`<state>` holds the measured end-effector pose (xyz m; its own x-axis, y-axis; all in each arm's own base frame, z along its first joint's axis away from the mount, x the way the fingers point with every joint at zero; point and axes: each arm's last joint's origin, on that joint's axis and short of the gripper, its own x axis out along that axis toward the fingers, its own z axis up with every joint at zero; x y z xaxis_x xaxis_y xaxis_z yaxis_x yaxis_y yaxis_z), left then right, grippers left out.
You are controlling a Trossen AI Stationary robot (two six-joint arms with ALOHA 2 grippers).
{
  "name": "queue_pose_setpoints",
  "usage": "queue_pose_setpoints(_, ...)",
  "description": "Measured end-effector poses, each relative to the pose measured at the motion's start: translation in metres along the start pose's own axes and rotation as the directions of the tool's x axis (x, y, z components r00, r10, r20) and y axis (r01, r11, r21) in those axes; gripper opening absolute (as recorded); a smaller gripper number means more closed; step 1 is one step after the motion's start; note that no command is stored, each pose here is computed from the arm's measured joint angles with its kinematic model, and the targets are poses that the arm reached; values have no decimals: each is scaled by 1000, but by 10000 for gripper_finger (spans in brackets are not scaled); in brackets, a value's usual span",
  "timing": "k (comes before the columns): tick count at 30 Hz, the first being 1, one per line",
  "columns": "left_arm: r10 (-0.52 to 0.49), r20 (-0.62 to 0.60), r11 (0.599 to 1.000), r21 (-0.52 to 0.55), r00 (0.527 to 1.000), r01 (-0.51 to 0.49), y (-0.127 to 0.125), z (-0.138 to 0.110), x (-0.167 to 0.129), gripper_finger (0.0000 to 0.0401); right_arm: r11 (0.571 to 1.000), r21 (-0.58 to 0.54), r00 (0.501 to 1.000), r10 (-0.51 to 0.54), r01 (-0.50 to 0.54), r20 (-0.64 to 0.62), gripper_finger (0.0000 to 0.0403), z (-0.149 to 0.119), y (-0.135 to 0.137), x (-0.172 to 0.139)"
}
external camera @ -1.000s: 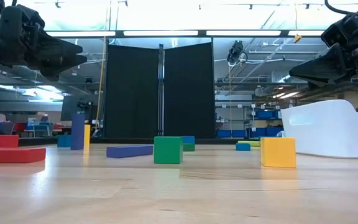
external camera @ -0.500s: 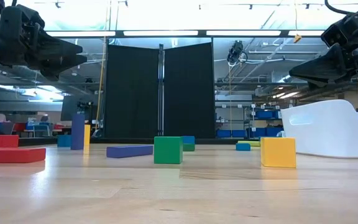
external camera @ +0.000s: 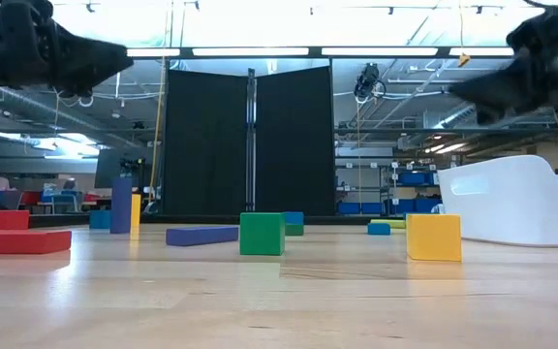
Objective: Sort blocks by size
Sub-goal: Put the blue rectangular block into the top white bin
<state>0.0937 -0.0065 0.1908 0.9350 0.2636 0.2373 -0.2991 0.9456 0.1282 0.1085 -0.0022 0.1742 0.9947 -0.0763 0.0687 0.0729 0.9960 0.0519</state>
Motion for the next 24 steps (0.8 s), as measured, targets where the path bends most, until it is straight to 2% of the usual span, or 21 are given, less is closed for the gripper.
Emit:
queue_pose_setpoints(3,10,34,999,-31,999,-9,1,4,0,209,987,143,973,-99,70,208,52,20,-3,-2)
queue_pose_setpoints(5,15,54,997,-73,998,-11,2,6,0,209,979,192,961,-121,73,251,52,28,-5,-2)
queue_pose_setpoints(8,26,89,977,-215,996,-6,3,9,0,209,980,198,989,-56,27,140,52,34,-4,4)
queue_pose_setpoints(10,35,117,950,-312,992,4,4,12,-1,208,975,215,997,-65,55,39,52,34,-6,11)
queue_pose_setpoints(12,36,122,931,-365,992,11,4,13,-1,209,974,213,997,-77,81,-30,52,33,-7,20)
queue_pose_setpoints(21,33,113,879,-475,993,25,3,12,-1,209,979,200,983,-5,42,-184,52,54,-8,90)
queue_pose_setpoints(24,32,111,877,-481,993,26,3,12,-1,209,984,163,955,-18,69,-297,52,58,-12,121)
